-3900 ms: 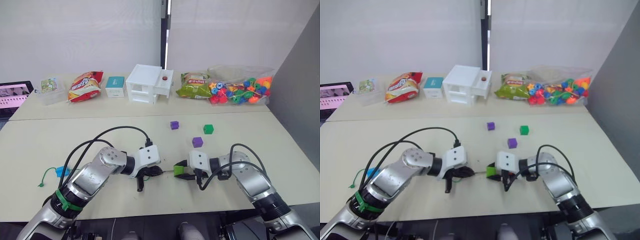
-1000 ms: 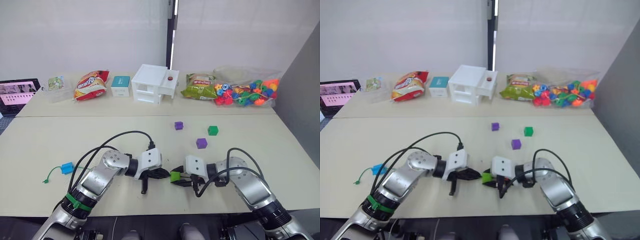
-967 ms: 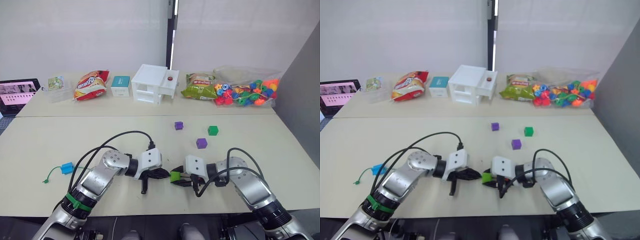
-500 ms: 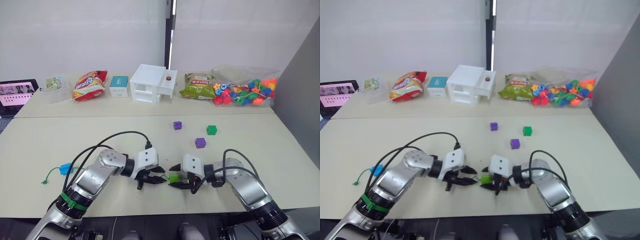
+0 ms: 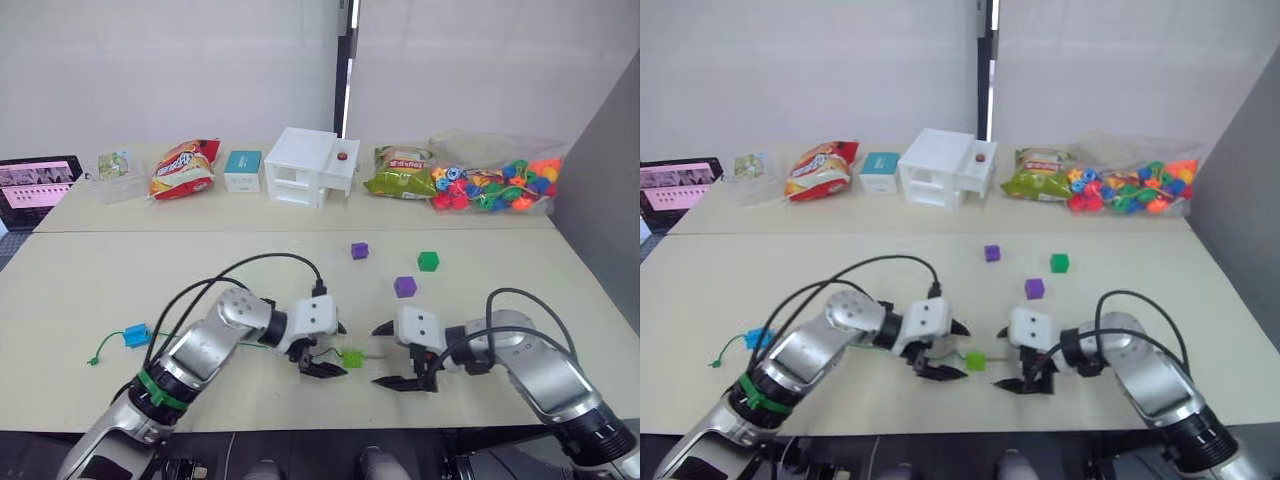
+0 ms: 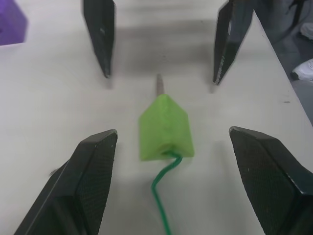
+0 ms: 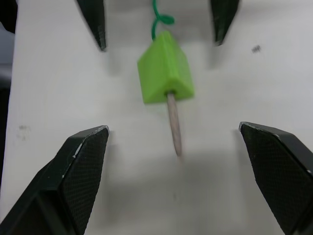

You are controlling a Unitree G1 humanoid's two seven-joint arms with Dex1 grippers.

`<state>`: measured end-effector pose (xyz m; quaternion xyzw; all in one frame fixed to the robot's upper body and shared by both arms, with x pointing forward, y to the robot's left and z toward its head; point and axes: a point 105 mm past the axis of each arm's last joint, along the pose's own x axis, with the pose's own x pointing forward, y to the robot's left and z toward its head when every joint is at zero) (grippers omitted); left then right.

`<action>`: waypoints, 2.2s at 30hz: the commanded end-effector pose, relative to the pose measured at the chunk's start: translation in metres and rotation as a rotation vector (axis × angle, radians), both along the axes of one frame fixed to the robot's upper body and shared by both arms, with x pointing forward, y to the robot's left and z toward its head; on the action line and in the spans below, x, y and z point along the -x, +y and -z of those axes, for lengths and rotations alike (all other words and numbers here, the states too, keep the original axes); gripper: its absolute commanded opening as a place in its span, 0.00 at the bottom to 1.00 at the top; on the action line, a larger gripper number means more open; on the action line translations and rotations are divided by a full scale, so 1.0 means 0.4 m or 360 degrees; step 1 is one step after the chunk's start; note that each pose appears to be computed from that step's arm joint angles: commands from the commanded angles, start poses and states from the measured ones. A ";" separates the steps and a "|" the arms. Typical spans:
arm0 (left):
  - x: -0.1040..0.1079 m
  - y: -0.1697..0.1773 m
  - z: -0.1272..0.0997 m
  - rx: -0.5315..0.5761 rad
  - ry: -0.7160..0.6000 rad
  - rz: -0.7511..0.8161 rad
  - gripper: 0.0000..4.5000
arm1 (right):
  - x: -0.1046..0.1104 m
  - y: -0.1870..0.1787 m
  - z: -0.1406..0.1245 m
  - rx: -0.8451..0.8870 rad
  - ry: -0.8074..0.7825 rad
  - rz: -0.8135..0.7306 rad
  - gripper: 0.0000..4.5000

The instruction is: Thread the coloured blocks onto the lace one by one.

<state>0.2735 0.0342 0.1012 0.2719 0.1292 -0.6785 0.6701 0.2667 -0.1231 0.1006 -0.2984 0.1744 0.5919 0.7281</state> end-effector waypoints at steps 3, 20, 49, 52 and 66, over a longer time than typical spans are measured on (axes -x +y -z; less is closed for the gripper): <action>-0.015 -0.022 0.015 -0.0063 -0.0086 -0.0011 0.85 | -0.004 0.018 -0.032 -0.0011 -0.0073 -0.0027 1.00; -0.019 -0.018 0.033 -0.0133 -0.0097 -0.0004 0.29 | -0.023 0.035 0.012 0.0084 -0.0078 -0.0025 0.66; -0.004 0.561 -0.003 -0.0733 -0.0106 -0.0526 0.29 | 0.025 0.049 -0.074 0.0004 -0.0178 -0.0230 0.00; 0.030 0.692 -0.004 -0.0948 -0.0054 -0.0626 0.29 | 0.025 0.044 -0.075 0.0007 -0.0175 -0.0211 0.00; -0.013 0.673 -0.076 -0.0557 -0.0171 -0.0762 0.65 | 0.012 0.060 -0.076 0.0003 -0.0174 -0.0232 0.00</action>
